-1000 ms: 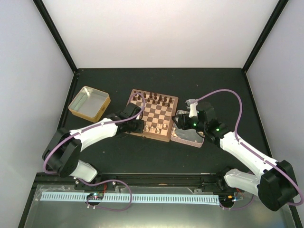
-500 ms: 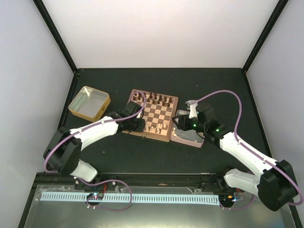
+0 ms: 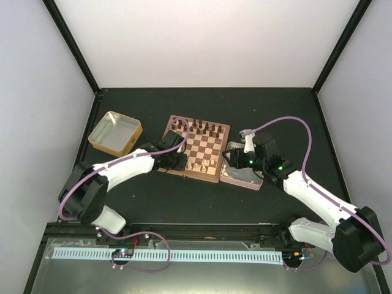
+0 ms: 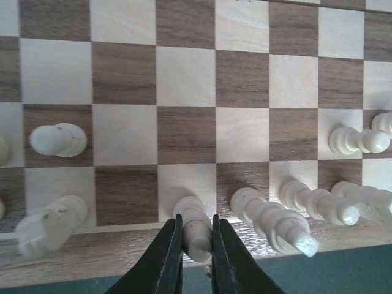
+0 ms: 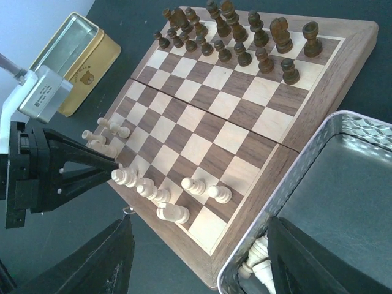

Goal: Set up the chess pieces on the board
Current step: Pick up the chess piece from the chessboard, then place the chess piece on the chessboard.

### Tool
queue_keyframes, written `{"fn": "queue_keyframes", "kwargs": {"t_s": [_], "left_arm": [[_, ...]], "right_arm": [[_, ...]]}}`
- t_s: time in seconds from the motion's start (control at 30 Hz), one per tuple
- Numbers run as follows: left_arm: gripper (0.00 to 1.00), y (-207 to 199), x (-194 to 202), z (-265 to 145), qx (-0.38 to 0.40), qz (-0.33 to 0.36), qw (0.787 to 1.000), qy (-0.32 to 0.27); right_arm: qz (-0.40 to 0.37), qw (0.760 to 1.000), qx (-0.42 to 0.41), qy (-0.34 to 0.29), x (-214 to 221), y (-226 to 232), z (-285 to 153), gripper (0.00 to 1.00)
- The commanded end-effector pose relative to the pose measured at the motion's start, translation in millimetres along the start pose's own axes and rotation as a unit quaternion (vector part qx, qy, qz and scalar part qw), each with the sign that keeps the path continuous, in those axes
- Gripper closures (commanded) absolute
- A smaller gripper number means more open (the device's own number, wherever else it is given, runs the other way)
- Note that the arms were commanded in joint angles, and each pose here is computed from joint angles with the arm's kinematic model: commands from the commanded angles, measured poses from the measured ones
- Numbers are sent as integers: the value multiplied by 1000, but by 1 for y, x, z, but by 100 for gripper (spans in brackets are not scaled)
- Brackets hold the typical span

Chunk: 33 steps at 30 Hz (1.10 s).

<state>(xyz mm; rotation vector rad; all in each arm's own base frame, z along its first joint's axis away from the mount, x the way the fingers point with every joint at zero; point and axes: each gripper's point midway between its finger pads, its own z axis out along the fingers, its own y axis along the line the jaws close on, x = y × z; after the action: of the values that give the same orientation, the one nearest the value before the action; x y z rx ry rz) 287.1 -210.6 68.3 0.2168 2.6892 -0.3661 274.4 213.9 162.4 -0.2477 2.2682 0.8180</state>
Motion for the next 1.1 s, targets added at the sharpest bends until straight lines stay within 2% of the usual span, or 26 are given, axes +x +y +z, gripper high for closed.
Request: {"fn": "queue_keyframes", "kwargs": {"t_s": [0.0,0.2,0.7,1.07], "left_arm": [[94,1,-27,-25,-20,11,999,-49],[94,7,-32,-29,-36,15,998,-57],[93,16,-21,-8,-59,19,998,-28],[89,24,-18,-6,-77,19,996,-27]], "right_arm": [[0,1000,5,-12,-3,0,-3,40],[1,1000,4,-11,-4,0,-2,40],[0,1000,6,-8,-3,-1,0,40],[3,1000,6,-2,-1,-2,3,40]]}}
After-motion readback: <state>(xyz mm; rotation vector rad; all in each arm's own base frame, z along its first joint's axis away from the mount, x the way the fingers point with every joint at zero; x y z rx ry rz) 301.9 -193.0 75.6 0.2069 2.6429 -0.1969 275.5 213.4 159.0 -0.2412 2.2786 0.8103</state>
